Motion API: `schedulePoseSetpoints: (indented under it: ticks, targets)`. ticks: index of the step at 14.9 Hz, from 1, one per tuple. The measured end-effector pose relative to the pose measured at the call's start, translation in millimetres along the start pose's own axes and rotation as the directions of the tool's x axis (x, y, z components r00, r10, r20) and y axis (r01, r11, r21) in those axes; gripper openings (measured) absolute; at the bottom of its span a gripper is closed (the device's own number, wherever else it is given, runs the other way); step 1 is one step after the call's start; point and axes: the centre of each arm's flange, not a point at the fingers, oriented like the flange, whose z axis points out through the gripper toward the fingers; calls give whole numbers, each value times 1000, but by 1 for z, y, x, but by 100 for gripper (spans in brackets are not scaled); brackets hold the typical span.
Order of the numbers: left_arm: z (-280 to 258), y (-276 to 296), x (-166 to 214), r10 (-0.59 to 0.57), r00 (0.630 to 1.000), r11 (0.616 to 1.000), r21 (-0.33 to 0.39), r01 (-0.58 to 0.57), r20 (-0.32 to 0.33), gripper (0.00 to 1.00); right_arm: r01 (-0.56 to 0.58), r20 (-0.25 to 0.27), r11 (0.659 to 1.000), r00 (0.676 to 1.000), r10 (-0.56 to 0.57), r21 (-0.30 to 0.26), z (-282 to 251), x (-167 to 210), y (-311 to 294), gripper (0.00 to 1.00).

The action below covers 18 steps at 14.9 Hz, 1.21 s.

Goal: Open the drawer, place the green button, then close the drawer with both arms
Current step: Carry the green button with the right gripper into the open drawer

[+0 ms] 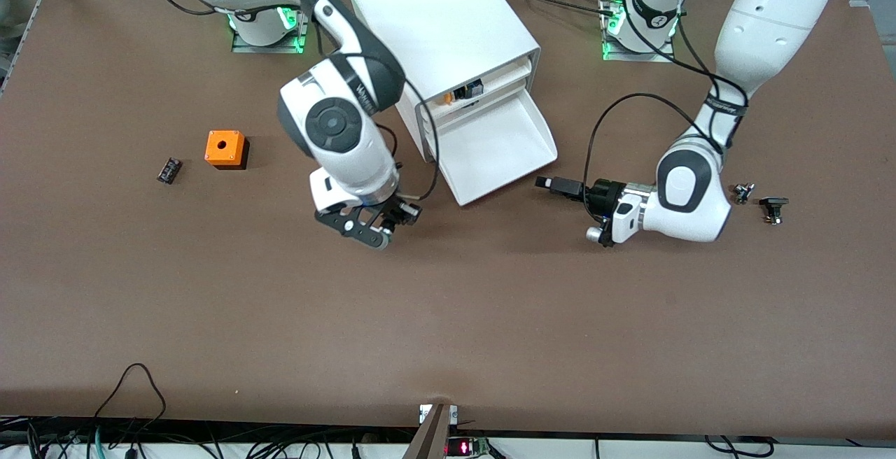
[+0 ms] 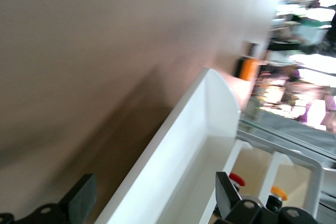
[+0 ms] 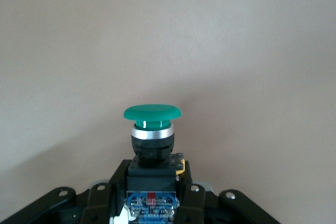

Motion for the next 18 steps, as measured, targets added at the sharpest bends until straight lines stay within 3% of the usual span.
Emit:
schedulePoseSetpoints:
  ticks: [4, 7, 9, 12, 15, 16, 18]
  targets:
    - [-61, 53, -1, -65, 998, 953, 297, 64, -6, 100, -131, -1, 991, 991, 131, 25, -12, -52, -29, 41]
    - [-98, 78, -6, -120, 992, 873, 473, 118, -26, 100, -219, 6, 975, 976, 219, 31, -15, -91, -45, 41]
    - [-122, 93, -10, -152, 984, 800, 574, 176, -89, 100, -277, 13, 961, 961, 277, 20, -7, -117, -53, 41]
    - [-151, 114, -15, -143, 972, 701, 674, 234, -189, 100, -371, 23, 929, 929, 370, 16, 13, -146, -64, 41]
    - [-189, 130, -19, -93, 961, 627, 735, 259, -260, 100, -448, 39, 893, 894, 447, 31, 39, -158, -73, 41]
    - [-205, 137, -20, -70, 954, 611, 744, 271, -290, 100, -468, 44, 883, 883, 466, 35, 48, -161, -75, 41]
    - [-238, 164, -29, -13, 936, 618, 733, 285, -353, 100, -502, 54, 864, 865, 500, 41, 66, -170, -80, 41]
